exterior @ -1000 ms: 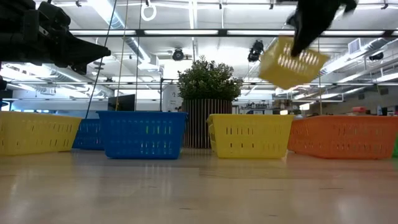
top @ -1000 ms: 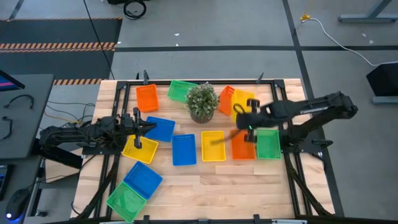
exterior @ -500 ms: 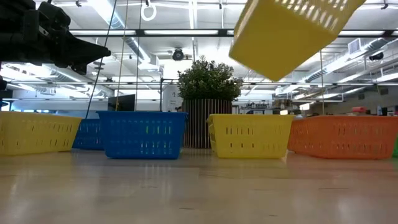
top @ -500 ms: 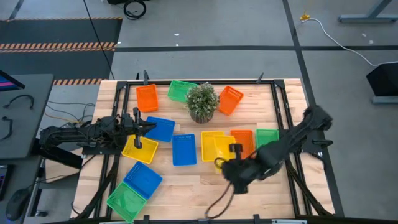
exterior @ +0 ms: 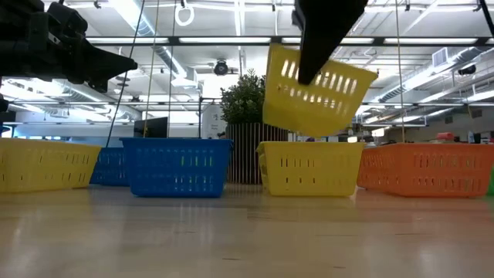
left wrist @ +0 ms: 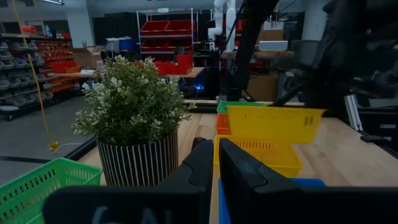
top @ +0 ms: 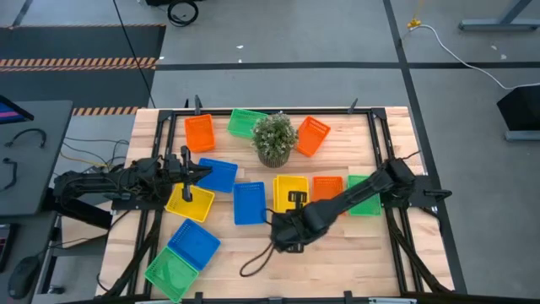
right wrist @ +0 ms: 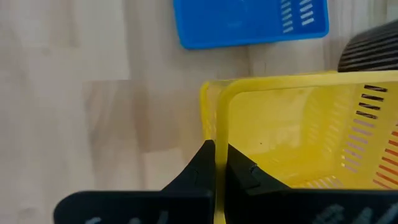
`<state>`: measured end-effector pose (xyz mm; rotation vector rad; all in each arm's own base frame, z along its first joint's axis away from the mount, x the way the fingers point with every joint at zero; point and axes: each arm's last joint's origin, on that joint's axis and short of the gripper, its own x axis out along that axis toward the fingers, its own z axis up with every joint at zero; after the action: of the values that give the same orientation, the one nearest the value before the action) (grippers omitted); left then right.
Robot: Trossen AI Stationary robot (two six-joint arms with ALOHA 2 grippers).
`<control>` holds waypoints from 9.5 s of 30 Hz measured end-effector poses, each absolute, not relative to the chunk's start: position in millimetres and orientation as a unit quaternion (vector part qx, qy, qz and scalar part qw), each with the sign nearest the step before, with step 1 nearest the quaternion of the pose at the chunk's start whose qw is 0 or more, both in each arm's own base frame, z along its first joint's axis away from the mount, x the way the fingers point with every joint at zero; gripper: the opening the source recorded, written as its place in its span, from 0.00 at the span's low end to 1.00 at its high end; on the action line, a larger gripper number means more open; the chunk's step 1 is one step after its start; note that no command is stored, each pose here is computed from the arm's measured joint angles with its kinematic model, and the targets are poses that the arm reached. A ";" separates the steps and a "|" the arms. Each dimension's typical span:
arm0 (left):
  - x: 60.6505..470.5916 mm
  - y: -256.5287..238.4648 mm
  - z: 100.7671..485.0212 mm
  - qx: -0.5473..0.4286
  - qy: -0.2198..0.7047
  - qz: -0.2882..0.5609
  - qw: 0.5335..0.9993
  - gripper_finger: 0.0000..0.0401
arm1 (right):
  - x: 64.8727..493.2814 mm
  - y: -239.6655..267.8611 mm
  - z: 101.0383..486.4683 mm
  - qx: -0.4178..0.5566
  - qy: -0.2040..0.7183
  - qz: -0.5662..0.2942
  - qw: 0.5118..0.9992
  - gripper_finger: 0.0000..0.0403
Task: Stack baskets by color
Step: Stack the top yellow bin on top of the bottom right yellow bin, then stack the bottom blue bin on top of the middle blue bin, then stack the left yellow bin on top of the right yellow bin
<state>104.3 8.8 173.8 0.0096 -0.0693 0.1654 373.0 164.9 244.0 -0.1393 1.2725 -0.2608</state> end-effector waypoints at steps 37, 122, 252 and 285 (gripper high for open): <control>104.3 8.8 173.9 0.005 -0.035 0.082 0.996 0.09 | 381.0 152.3 233.8 -0.096 0.591 -0.152 0.787 0.20; 104.3 8.8 173.9 0.005 -0.035 0.083 0.996 0.08 | 437.6 257.4 216.7 -0.178 0.199 0.191 0.945 0.12; 104.3 8.8 173.9 0.005 -0.035 0.083 0.996 0.10 | 463.1 139.2 210.1 -0.142 0.548 0.022 0.824 0.24; 104.3 8.8 173.9 0.005 -0.035 0.083 0.996 0.09 | 485.1 166.7 222.7 -0.149 0.333 0.171 0.915 0.24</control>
<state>104.3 8.8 173.9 0.0095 -0.0705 0.1653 485.1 166.7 222.7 -0.3063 0.6856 0.3528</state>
